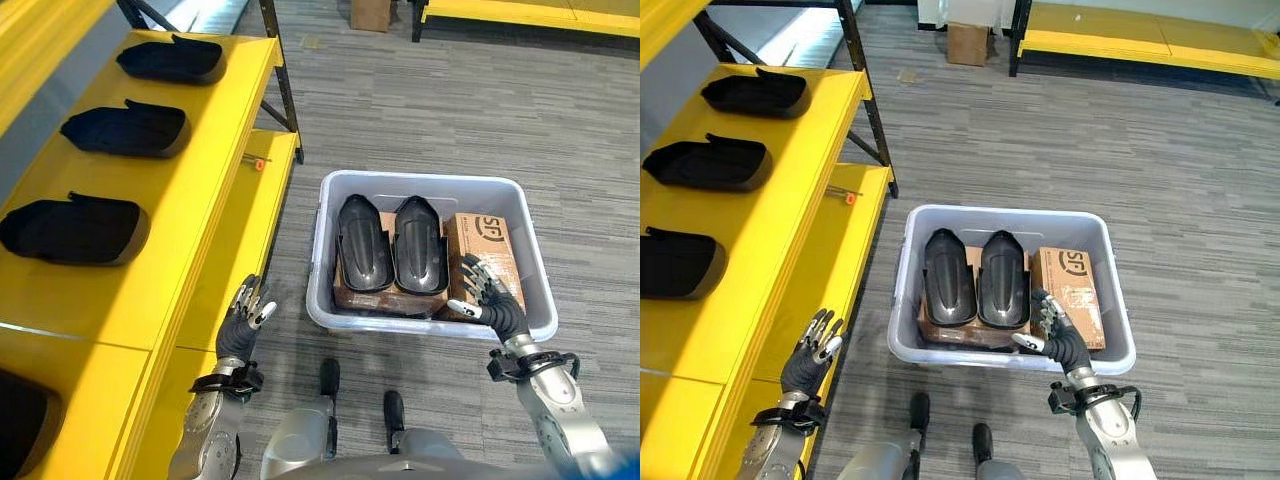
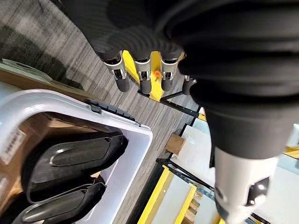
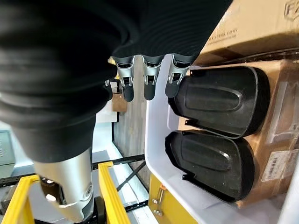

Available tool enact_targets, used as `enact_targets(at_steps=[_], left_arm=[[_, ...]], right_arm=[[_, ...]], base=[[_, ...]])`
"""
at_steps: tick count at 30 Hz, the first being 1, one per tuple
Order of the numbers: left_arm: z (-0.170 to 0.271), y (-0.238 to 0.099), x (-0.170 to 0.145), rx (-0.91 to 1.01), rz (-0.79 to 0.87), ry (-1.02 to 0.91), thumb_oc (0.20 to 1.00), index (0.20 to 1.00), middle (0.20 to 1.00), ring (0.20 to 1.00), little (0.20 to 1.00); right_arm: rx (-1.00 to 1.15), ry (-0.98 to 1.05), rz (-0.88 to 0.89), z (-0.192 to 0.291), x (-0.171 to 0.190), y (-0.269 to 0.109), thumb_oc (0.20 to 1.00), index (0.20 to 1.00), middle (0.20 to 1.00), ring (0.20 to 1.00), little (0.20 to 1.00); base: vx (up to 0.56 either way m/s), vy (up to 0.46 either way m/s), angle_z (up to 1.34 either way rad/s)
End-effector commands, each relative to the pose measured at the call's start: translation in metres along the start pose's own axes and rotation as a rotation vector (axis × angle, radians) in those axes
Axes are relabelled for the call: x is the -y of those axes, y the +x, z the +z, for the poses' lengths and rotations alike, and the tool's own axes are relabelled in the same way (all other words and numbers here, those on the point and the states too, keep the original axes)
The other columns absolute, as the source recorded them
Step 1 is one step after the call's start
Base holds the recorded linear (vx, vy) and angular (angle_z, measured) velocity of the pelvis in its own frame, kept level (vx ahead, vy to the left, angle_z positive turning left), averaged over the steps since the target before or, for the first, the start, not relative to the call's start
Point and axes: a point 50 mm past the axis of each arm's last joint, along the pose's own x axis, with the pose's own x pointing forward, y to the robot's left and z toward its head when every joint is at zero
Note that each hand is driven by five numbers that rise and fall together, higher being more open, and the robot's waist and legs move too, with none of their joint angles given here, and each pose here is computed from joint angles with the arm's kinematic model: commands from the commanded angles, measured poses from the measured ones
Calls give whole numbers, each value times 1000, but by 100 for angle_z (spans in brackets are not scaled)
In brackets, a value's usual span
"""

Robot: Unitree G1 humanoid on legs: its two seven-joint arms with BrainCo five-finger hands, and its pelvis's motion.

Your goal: Move parts from the plastic box to the shelf.

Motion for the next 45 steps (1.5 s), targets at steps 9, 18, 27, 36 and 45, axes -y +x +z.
enact_targets(at_steps=[9, 18, 27, 36, 45], left_arm=[[20, 15, 3, 104, 17, 46, 1000, 1000, 1000, 1000, 1000], [31, 26, 4, 144, 22, 56, 1000, 1000, 1000, 1000, 1000], [21, 23, 9, 105, 8, 10, 1000, 1000, 1000, 1000, 1000], [23, 36, 30, 114, -66, -8, 1000, 1000, 1000, 1000, 1000], [22, 44, 52, 114, -111, -24, 1000, 1000, 1000, 1000, 1000]], right_arm=[[89, -12, 58, 15, -19, 24, 1000, 1000, 1000, 1000, 1000], [138, -15, 69, 28, -26, 33, 1000, 1000, 1000, 1000, 1000], [176, -145, 24, 41, -13, 45, 1000, 1000, 1000, 1000, 1000], [222, -303, -75, 63, -7, 91, 1000, 1000, 1000, 1000, 1000], [202, -228, -75, 71, -44, 136, 1000, 1000, 1000, 1000, 1000]], base=[[108, 93, -8], [88, -117, 2], [58, -197, 11], [-41, -93, 14], [-54, 22, -6]])
